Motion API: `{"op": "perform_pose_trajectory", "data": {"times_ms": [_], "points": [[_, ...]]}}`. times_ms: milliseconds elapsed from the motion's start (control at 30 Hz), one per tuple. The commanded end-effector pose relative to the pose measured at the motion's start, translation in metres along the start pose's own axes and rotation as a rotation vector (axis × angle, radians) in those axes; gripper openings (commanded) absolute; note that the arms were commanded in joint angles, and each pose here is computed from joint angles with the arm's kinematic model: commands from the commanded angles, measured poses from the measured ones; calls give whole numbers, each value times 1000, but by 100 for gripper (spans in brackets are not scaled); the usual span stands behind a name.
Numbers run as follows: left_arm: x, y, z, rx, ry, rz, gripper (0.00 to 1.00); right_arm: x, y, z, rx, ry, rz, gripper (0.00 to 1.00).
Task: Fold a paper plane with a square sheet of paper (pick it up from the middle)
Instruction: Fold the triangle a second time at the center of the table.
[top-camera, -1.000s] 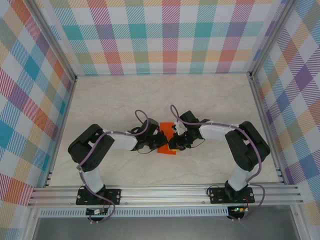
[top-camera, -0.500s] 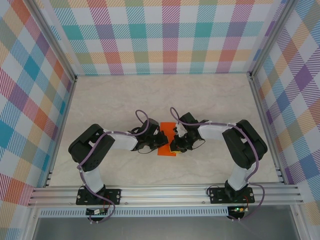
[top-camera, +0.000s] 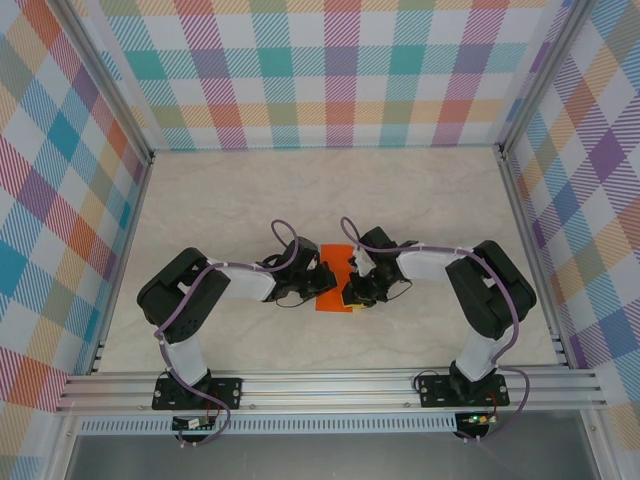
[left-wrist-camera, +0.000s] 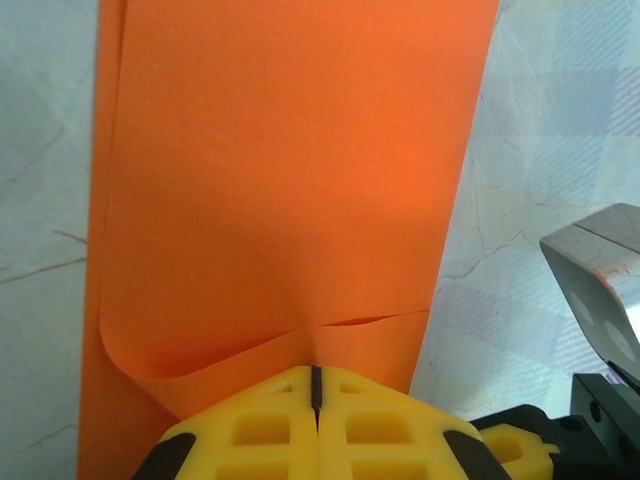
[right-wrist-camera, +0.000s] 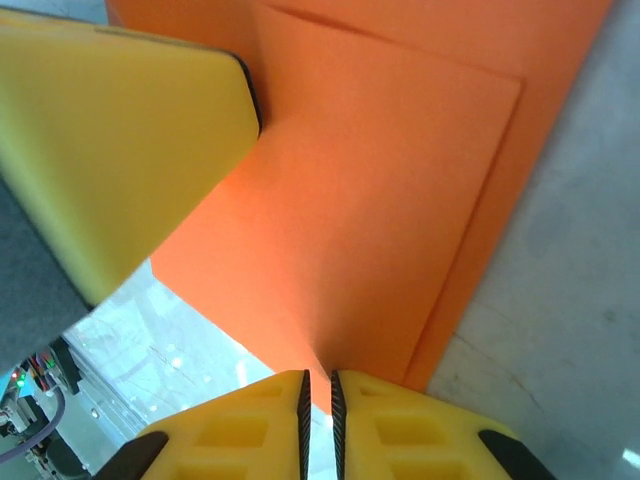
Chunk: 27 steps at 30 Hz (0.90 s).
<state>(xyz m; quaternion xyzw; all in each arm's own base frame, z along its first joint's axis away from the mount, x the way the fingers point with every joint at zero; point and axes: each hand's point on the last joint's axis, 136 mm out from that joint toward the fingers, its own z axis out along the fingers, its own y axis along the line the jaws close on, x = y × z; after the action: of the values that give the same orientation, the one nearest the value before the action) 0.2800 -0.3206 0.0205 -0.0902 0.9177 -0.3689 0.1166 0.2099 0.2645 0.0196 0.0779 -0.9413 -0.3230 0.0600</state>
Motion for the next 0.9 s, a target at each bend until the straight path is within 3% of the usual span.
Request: {"op": "perform_pose_trajectory", "data": {"times_ms": [0,200,533,867], "points": [[18,24,9,-84,49,1,0,10,9,-10,-19,14,-27,17],[16,22,8,-80,42,-6,0,10,21,-6,-5,11,-78,18],[17,24,8,-81,43,-10,0,18,-23,5,196,41,-25,17],[19,29,9,-97,47,-10,0,33,-32,4,142,52,49,17]]}}
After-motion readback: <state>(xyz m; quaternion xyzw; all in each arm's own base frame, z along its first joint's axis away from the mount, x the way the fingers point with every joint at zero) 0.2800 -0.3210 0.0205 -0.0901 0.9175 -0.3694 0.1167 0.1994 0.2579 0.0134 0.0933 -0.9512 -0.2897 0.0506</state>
